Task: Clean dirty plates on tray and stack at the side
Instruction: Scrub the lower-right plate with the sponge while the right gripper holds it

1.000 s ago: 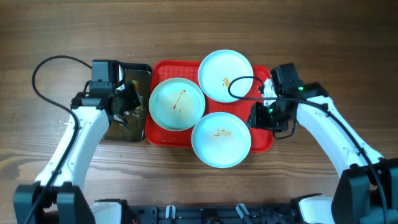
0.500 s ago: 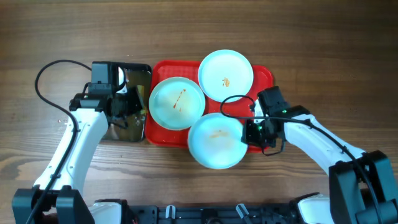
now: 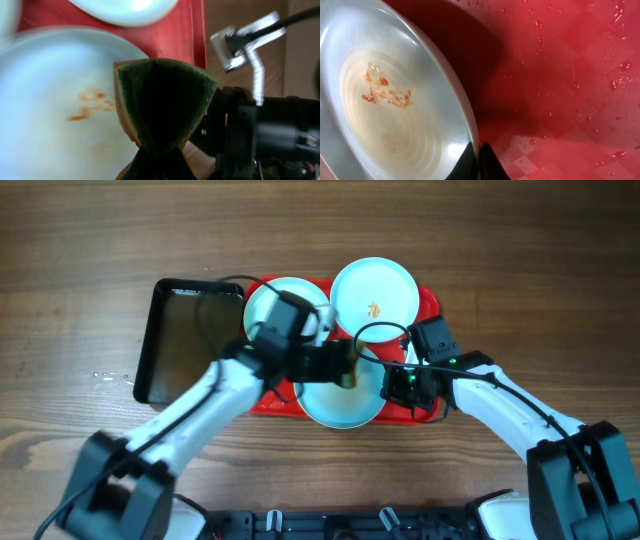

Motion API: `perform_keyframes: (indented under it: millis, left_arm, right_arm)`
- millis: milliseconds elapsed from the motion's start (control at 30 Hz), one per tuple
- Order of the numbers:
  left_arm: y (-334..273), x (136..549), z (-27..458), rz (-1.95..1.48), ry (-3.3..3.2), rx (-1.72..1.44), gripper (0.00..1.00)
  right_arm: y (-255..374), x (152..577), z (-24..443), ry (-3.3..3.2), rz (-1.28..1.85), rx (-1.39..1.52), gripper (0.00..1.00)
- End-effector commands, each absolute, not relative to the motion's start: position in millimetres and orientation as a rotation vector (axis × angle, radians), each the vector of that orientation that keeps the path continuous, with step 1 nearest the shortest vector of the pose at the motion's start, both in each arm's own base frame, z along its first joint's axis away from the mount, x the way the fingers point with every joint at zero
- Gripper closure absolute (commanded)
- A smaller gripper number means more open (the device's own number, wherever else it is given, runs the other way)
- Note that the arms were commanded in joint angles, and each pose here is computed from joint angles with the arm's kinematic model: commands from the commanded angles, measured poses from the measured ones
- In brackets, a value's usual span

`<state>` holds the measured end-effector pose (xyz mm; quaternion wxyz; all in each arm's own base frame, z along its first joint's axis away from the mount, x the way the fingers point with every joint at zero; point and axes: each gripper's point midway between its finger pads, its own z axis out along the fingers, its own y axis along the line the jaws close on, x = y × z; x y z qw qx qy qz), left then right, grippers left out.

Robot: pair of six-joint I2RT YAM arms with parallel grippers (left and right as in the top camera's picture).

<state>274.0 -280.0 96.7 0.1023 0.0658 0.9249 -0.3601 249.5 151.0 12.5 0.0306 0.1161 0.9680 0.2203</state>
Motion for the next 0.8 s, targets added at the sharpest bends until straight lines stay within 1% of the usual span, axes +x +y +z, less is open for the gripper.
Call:
perform_keyframes:
  millis: [0,100,233,333,433,533,600,667,767]
  left_arm:
    - [-305,271,72,-1.091,2.814,0.006,0.96]
    - [-310,276,50,-1.084,2.853,-0.118,0.96]
    - [-311,276,25,-1.057,2.898,-0.158,0.96]
    - [-298,279,0,-0.923,2.936,-0.207,0.96]
    - [-267,277,-11,-0.758,2.998,-0.304,0.96]
    - [-239,281,-8,-0.693,3.016,-0.270,0.96]
    - [-229,289,7,-0.697,2.977,-0.205,0.96]
    - [-218,292,22,-0.655,2.947,-0.215,0.96]
    - [-220,288,56,-0.725,2.889,-0.117,0.96]
  right_arm:
    - [152,246,10,2.998,0.681,0.376,0.96]
    - [152,246,9,3.000,0.680,0.376,0.96]
    - [152,246,9,3.001,0.680,0.377,0.96]
    - [152,246,9,3.001,0.680,0.377,0.96]
    - [152,245,9,3.005,0.678,0.378,0.96]
    - [151,244,9,3.007,0.676,0.377,0.96]
    - [151,244,9,3.008,0.676,0.376,0.96]
    - [151,244,9,3.008,0.675,0.376,0.96]
    - [151,244,9,3.007,0.675,0.376,0.96]
